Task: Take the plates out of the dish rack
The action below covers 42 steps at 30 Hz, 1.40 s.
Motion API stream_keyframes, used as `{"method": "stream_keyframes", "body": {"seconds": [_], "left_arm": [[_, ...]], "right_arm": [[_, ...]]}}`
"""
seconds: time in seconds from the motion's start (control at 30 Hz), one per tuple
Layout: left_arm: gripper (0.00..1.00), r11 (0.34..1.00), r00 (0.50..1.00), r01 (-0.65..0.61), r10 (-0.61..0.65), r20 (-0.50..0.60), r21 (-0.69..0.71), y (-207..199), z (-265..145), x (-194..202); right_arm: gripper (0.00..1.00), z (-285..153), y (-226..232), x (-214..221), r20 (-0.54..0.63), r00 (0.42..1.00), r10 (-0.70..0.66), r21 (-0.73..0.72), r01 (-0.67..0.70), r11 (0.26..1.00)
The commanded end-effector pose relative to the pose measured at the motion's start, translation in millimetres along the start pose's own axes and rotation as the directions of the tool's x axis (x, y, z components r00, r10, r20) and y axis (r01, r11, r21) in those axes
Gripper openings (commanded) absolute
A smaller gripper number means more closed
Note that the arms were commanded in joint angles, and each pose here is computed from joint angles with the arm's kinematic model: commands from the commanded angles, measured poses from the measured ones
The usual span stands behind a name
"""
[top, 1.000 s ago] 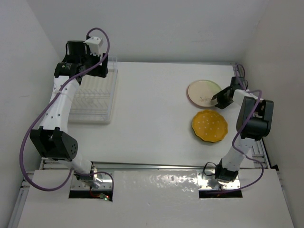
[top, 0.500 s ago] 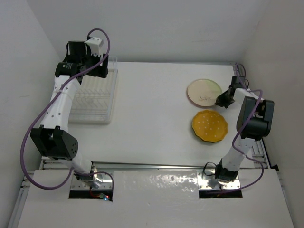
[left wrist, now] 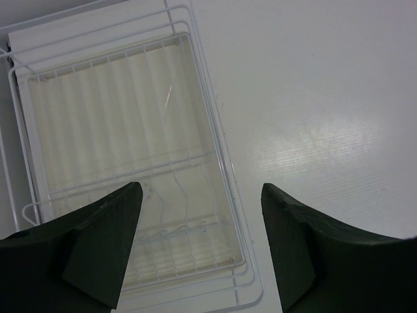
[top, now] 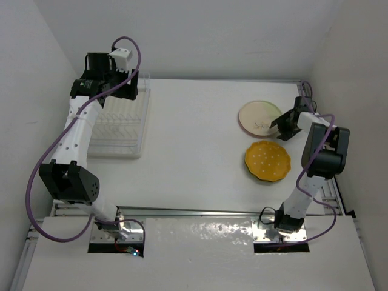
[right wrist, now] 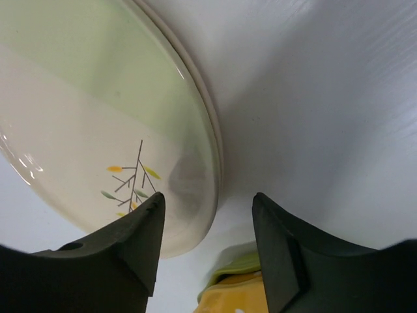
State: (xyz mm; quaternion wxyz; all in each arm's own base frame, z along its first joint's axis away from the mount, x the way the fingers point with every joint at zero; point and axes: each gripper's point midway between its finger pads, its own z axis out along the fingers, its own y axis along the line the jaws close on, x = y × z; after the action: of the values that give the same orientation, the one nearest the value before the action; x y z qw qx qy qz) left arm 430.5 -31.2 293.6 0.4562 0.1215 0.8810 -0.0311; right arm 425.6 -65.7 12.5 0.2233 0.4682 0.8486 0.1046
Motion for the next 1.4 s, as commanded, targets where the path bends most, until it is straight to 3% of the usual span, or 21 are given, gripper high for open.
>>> {"method": "stream_keyframes", "body": {"seconds": [0.0, 0.13, 0.23, 0.3, 0.33, 0.47, 0.7, 0.83, 0.93, 0.97, 1.0, 1.03, 1.17, 1.37], "left_arm": [[0.72, 1.000, 0.998, -0.018, 0.019, 0.062, -0.023, 7.8, -13.0, -20.8], [0.72, 1.000, 0.998, -0.017, 0.018, 0.064, -0.021, 8.4, -12.4, -21.2], [0.72, 1.000, 0.998, -0.013, 0.014, 0.069, -0.023, 9.3, -14.1, -21.8], [0.72, 1.000, 0.998, -0.012, 0.014, 0.069, -0.024, 9.4, -14.7, -21.7], [0.72, 1.000, 0.998, -0.012, 0.014, 0.069, -0.024, 9.2, -16.0, -21.7], [0.72, 1.000, 0.997, -0.014, 0.016, 0.070, -0.018, 7.6, -19.6, -21.4], [0.72, 0.995, 0.994, -0.093, 0.094, 0.051, -0.022, 4.1, -42.7, -1.4], [0.72, 0.968, 0.971, -0.239, 0.238, -0.016, -0.070, 10.5, -55.7, 48.2], [0.75, 0.947, 0.958, -0.287, 0.285, -0.036, -0.146, 17.4, -66.9, 90.4], [0.76, 0.940, 0.956, -0.285, 0.294, 0.021, -0.186, 16.2, -86.0, 91.5], [0.76, 0.936, 0.957, -0.282, 0.291, 0.012, -0.209, 17.4, -79.7, 114.4], [0.79, 0.932, 0.951, -0.262, 0.293, 0.098, -0.251, 14.3, -102.0, 110.4], [0.89, 0.943, 0.937, -0.189, 0.257, 0.236, -0.273, 0.2, -121.8, 135.6], [0.96, 0.921, 0.941, -0.173, 0.258, 0.217, -0.348, 5.1, -128.4, 183.3]], "right_arm": [[0.56, -23.4, 15.9, -17.3, 0.065, 0.995, -0.070, -0.036, 0.073, 0.997], [0.64, -40.8, 16.5, -29.1, 0.121, 0.980, -0.157, -0.019, 0.160, 0.987], [0.78, -56.1, 14.4, -34.6, 0.162, 0.959, -0.233, -0.006, 0.237, 0.972], [0.96, -71.6, 13.1, -38.2, 0.204, 0.938, -0.279, -0.002, 0.286, 0.958], [0.99, -71.7, -0.1, -32.9, 0.206, 0.934, -0.291, 0.029, 0.292, 0.956], [0.99, -97.9, -24.9, -31.8, 0.334, 0.884, -0.327, 0.081, 0.319, 0.944], [0.99, -145.9, -54.1, -15.3, 0.584, 0.722, -0.370, 0.065, 0.413, 0.909], [0.99, -197.6, -56.6, -13.2, 0.744, 0.571, -0.346, 0.054, 0.466, 0.883], [0.99, -215.5, -67.8, -7.1, 0.779, 0.518, -0.352, 0.081, 0.474, 0.877], [0.99, -214.6, -75.7, -3.6, 0.773, 0.523, -0.359, 0.097, 0.462, 0.882], [0.99, -216.8, -81.1, -1.4, 0.772, 0.524, -0.360, 0.107, 0.452, 0.886], [0.99, -223.3, -85.2, 2.0, 0.781, 0.515, -0.352, 0.107, 0.446, 0.889], [0.99, -235.4, -100.1, 6.3, 0.807, 0.491, -0.329, 0.122, 0.406, 0.906], [0.99, -248.0, -123.6, 3.3, 0.822, 0.466, -0.327, 0.190, 0.317, 0.929]]}}
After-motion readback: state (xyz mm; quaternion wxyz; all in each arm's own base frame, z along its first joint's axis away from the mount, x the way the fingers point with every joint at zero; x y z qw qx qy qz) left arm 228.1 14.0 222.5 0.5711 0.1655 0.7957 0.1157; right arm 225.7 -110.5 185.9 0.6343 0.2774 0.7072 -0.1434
